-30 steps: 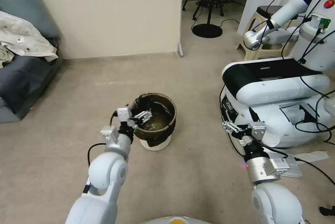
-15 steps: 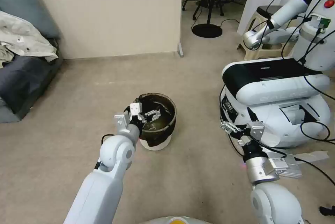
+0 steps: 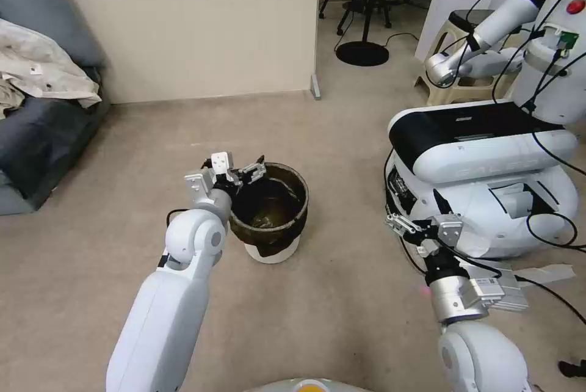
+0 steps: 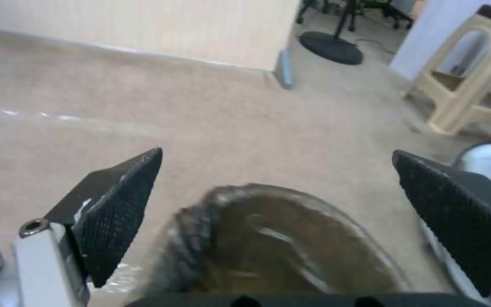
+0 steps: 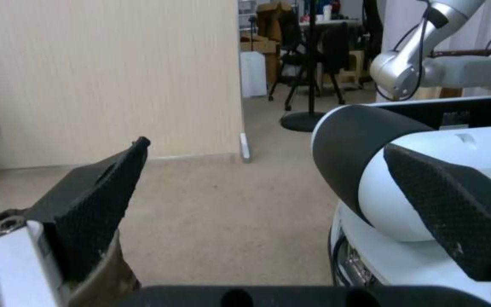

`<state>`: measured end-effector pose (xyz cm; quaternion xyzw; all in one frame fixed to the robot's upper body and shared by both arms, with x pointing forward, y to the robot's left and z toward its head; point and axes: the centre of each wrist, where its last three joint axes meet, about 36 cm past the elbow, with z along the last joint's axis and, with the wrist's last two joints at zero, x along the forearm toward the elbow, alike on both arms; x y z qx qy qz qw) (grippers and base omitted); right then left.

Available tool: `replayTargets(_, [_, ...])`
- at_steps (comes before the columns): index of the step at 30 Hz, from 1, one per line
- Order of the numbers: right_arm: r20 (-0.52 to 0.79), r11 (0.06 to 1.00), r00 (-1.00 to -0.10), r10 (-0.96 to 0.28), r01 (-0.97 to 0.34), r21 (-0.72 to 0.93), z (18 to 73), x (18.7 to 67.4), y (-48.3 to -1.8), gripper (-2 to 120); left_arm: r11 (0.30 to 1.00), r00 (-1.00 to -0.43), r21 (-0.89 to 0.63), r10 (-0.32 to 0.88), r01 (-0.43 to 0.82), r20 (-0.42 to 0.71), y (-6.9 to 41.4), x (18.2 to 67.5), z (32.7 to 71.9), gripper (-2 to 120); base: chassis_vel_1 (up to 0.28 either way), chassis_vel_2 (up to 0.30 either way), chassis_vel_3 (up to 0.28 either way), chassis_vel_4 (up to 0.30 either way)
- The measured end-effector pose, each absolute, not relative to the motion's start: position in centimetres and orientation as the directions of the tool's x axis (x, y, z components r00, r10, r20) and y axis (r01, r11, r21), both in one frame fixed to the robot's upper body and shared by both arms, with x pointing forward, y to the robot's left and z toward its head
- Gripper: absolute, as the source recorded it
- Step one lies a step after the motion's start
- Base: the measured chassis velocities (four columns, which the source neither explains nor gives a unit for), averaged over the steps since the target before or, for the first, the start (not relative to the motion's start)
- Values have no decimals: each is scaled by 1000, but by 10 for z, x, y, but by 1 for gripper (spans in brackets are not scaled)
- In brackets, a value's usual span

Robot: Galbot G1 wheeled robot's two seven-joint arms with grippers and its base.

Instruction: Pick up the trash can from the floor.

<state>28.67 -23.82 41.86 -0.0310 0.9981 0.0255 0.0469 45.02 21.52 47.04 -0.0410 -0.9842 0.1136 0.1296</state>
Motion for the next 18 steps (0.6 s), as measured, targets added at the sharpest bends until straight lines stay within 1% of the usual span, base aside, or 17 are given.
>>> replayTargets(11, [-93, 996, -994, -63, -68, 53, 418, 289, -235, 100, 997, -960, -75, 32, 11, 277, 247, 445, 446, 100, 0, 0, 0, 0])
replayTargets(18, [-92, 996, -994, -60, -65, 55, 418, 289, -234, 100, 999, -947, -48, 36, 22, 319, 253, 438, 430, 100, 0, 0, 0, 0])
